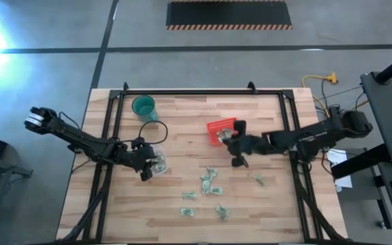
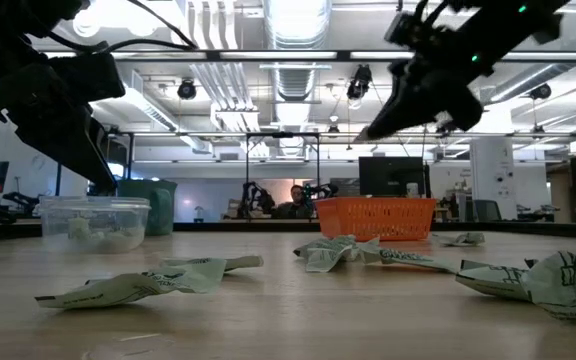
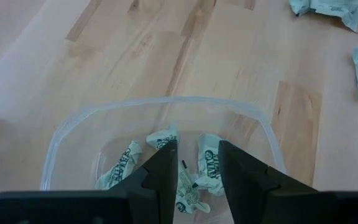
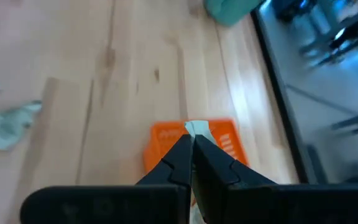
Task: Pick and place items into bin
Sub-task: Put the light green stevia packet into the orange bin, then put the light green stevia packet into the transparent container
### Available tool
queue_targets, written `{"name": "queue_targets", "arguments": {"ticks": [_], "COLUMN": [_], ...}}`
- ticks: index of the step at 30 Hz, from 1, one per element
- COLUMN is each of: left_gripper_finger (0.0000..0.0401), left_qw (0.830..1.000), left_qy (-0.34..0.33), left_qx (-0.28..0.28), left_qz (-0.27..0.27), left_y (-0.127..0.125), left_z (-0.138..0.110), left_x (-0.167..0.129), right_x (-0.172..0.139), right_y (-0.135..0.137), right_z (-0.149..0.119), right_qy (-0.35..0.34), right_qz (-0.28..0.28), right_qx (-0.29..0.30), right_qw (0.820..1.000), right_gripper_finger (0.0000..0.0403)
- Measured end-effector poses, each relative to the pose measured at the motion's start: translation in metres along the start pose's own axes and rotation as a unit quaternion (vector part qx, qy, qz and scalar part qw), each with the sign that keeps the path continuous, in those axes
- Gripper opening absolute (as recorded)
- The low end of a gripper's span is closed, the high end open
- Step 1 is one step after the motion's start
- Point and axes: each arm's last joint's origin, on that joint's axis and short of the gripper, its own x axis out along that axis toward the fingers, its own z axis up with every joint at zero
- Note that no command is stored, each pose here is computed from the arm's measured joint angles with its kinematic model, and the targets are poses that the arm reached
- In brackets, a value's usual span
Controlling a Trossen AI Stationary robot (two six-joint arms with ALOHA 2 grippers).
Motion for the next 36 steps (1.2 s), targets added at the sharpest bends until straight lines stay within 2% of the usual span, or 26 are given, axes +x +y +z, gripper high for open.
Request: {"name": "queue_targets", "arguments": {"ticks": [4, 10, 14, 19, 23, 28, 32, 36], "left_gripper_finger": [0.0099, 0.0099, 0.0099, 0.0099, 0.0099, 0.0099, 0.0099, 0.0097], "left_qw": [1.000, 1.000, 1.000, 1.000, 1.000, 0.999, 0.996, 0.989], "left_qy": [-0.001, -0.007, -0.007, -0.007, -0.009, -0.027, -0.065, -0.097], "left_qx": [0.005, 0.010, 0.010, 0.010, 0.010, 0.024, 0.043, 0.078], "left_qz": [0.000, -0.004, -0.004, -0.004, -0.004, -0.013, -0.037, -0.080], "left_y": [0.000, -0.001, -0.001, -0.001, -0.001, -0.003, -0.008, -0.017], "left_z": [0.000, 0.001, 0.001, 0.001, 0.002, 0.005, 0.013, 0.021], "left_x": [0.000, 0.000, 0.000, 0.000, 0.000, 0.000, -0.001, -0.001], "right_x": [0.018, 0.039, 0.042, 0.038, 0.037, 0.038, 0.037, 0.033], "right_y": [-0.014, -0.020, -0.021, -0.028, -0.029, -0.032, -0.032, -0.030], "right_z": [-0.013, -0.027, -0.027, -0.024, -0.024, -0.026, -0.025, -0.020], "right_qy": [0.029, 0.061, 0.060, 0.047, 0.046, 0.050, 0.047, 0.036], "right_qz": [0.015, 0.028, 0.024, 0.008, 0.006, 0.002, 0.002, 0.005], "right_qx": [0.021, 0.029, 0.036, 0.075, 0.078, 0.079, 0.061, 0.053], "right_qw": [0.999, 0.997, 0.997, 0.996, 0.996, 0.996, 0.997, 0.998], "right_gripper_finger": [0.0008, 0.0008, 0.0008, 0.0013, 0.0038, 0.0089, 0.0124, 0.0141]}}
